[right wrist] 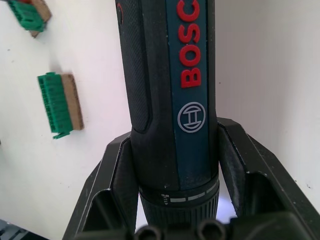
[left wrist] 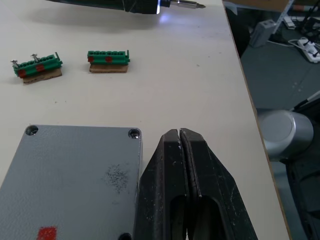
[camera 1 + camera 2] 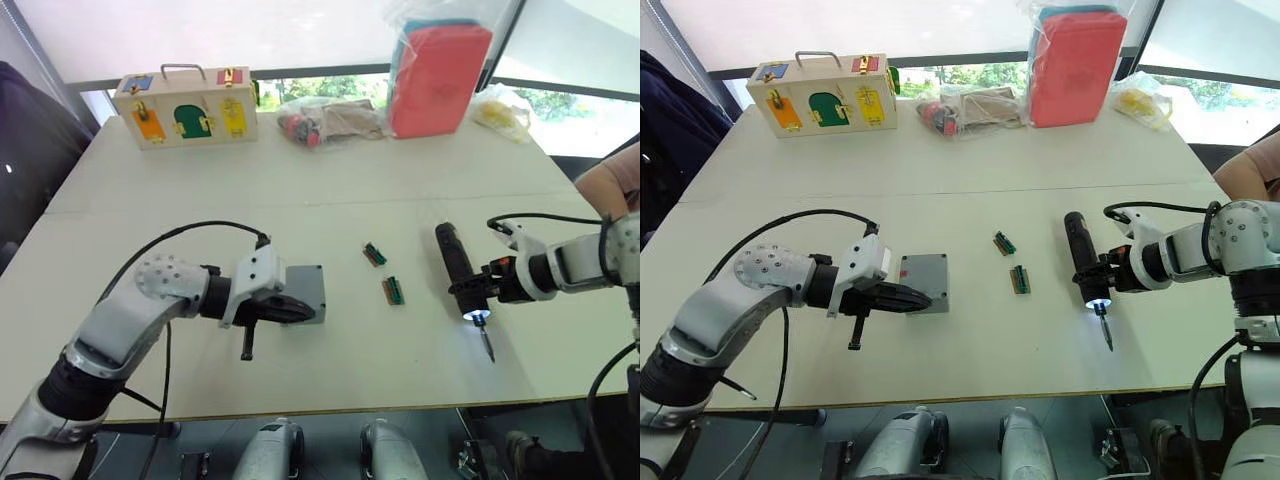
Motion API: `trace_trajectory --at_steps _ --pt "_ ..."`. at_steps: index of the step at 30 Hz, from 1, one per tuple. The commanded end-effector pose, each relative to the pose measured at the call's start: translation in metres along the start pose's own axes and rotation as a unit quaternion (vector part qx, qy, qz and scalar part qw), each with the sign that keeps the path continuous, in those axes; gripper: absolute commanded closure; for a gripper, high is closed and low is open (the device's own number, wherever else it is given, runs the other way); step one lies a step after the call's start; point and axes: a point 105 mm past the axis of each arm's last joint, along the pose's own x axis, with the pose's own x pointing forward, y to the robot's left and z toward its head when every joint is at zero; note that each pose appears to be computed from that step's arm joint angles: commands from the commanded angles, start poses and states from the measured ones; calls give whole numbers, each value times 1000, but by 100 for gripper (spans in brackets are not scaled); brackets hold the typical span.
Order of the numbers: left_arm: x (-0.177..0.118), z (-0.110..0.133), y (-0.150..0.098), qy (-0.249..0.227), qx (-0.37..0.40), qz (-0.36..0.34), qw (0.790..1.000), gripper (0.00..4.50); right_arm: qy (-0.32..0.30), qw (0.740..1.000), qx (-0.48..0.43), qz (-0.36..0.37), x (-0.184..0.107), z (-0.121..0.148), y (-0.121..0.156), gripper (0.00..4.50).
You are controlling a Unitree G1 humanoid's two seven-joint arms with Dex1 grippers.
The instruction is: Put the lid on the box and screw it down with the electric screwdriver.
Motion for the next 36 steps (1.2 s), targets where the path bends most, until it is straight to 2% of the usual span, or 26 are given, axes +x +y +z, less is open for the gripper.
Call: trace_trajectory --at_steps 1,2,4,5,8,10,12,14,16,19,22,24,26,29,36 --pt "-9 8 2 -6 14 20 1000 450 -9 1000 -8 -11 -4 7 0 266" --pt "-9 8 2 -6 14 22 1000 450 -7 1000 -9 -13 -3 7 0 266" --pt "-12 8 5 -5 11 31 999 450 -5 1000 -16 -21 -2 7 0 167" --pt "-15 8 8 -4 9 40 999 450 -5 999 -21 -25 -2 7 0 157" --pt "-27 7 19 -5 1 72 997 450 -18 999 -36 -31 -5 13 1 34" --pt "-36 8 27 -7 -4 94 996 450 -36 997 -51 -37 -9 20 3 6" --pt "-44 8 33 -11 -11 113 993 450 -59 995 -71 -28 -14 29 9 6" --pt "-67 5 45 -16 -31 162 986 450 -128 985 -113 -5 -34 55 24 6" --pt "-87 -1 53 -15 -53 201 978 450 -182 968 -170 27 -52 73 44 6" --pt "-98 -19 54 6 -76 225 971 450 -222 938 -253 81 -60 77 75 6" --pt "-92 -34 48 12 -102 222 970 450 -229 890 -359 163 -51 55 118 6" --pt "-83 -43 44 22 -109 218 970 450 -204 856 -434 193 -34 27 137 6" --pt "-74 -49 42 31 -110 217 970 450 -178 834 -478 211 -17 3 147 6" --pt "-57 -54 40 24 -118 214 969 450 -152 820 -504 225 15 -24 156 6" --pt "-35 -58 36 27 -112 192 975 450 -148 813 -512 234 50 -37 174 6"
